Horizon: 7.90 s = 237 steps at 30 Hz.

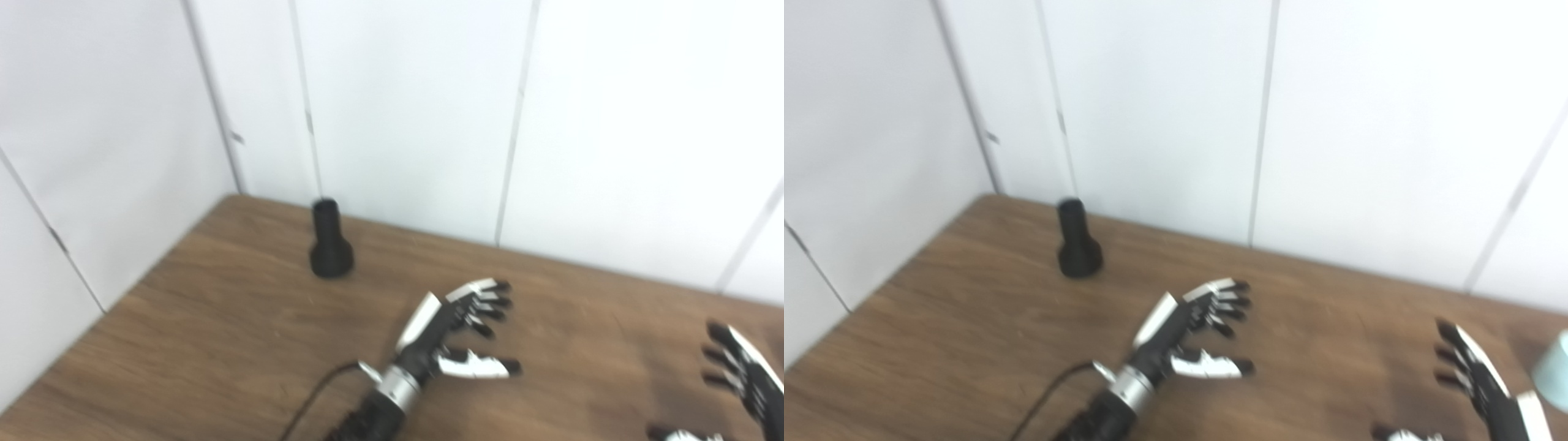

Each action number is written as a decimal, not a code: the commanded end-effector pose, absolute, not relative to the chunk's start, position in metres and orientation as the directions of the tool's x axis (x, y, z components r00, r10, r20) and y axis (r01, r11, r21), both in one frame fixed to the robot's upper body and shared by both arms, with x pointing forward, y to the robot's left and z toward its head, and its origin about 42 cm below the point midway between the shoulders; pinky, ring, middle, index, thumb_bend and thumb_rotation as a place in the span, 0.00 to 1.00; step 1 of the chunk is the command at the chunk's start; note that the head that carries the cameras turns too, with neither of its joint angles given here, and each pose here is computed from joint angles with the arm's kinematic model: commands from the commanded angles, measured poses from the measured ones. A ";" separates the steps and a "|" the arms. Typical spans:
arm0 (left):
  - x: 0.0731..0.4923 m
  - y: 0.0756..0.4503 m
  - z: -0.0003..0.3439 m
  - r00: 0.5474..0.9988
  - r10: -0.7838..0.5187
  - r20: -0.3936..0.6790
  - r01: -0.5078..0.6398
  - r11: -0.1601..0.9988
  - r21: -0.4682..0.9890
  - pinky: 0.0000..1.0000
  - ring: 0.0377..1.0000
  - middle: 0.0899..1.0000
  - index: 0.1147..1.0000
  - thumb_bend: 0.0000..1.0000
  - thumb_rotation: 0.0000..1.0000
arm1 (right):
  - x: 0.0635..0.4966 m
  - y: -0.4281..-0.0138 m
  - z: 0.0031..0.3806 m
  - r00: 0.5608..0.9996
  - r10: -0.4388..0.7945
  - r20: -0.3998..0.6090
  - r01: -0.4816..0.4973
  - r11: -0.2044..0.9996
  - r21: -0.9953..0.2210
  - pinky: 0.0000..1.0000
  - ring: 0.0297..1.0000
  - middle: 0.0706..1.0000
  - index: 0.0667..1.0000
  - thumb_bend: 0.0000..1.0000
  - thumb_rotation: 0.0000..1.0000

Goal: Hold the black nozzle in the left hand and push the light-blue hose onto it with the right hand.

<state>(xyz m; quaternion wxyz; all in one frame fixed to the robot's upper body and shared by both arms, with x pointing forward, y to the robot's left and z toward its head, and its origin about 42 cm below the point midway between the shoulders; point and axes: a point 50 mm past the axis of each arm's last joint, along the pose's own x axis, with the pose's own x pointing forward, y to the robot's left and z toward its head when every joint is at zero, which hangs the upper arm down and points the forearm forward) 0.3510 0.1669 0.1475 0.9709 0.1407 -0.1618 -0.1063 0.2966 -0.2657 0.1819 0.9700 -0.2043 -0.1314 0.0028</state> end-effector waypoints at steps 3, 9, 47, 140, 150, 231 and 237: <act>0.360 0.156 0.163 0.894 -0.252 0.371 0.137 0.941 0.308 0.57 0.71 0.74 0.72 0.75 0.04 | 0.299 -0.274 0.199 0.937 0.077 0.340 0.071 0.912 -0.403 0.79 0.87 0.91 0.89 0.67 0.07; 0.362 0.154 0.165 0.893 -0.237 0.382 0.122 0.945 0.302 0.57 0.70 0.74 0.72 0.75 0.04 | 0.300 -0.277 0.198 0.936 0.082 0.341 0.072 0.906 -0.417 0.79 0.87 0.92 0.90 0.66 0.02; 0.386 0.358 0.325 0.856 -0.007 0.517 -0.365 0.700 0.614 0.63 0.74 0.77 0.77 0.77 0.18 | 0.306 -0.286 0.198 0.935 0.101 0.340 0.057 0.903 -0.425 0.72 0.84 0.93 0.91 0.62 0.00; 0.458 0.363 0.215 0.937 0.345 -0.055 -0.139 0.510 0.849 1.00 0.83 0.67 0.68 0.98 0.24 | 0.301 -0.291 0.203 0.938 0.147 0.313 -0.007 0.914 -0.407 0.55 0.74 0.91 0.95 0.62 0.03; 0.457 0.369 0.207 0.942 0.330 0.055 -0.214 0.469 0.857 0.69 0.58 0.48 0.39 0.53 0.00 | 0.301 -0.290 0.204 0.939 0.147 0.311 -0.010 0.916 -0.401 0.55 0.74 0.91 0.95 0.61 0.06; 0.440 0.141 0.133 0.765 -0.597 -0.241 0.375 0.108 0.921 0.89 0.58 0.42 0.42 0.53 0.00 | 0.346 -0.346 0.356 0.964 0.106 0.244 0.177 0.430 -0.885 0.61 0.76 0.87 0.88 0.80 0.21; 0.430 0.150 0.130 0.722 -0.641 -0.261 0.402 0.082 0.912 0.89 0.57 0.42 0.43 0.53 0.00 | 0.371 -0.368 0.406 0.974 -0.005 0.228 0.220 0.282 -0.934 0.65 0.79 0.86 0.89 0.81 0.14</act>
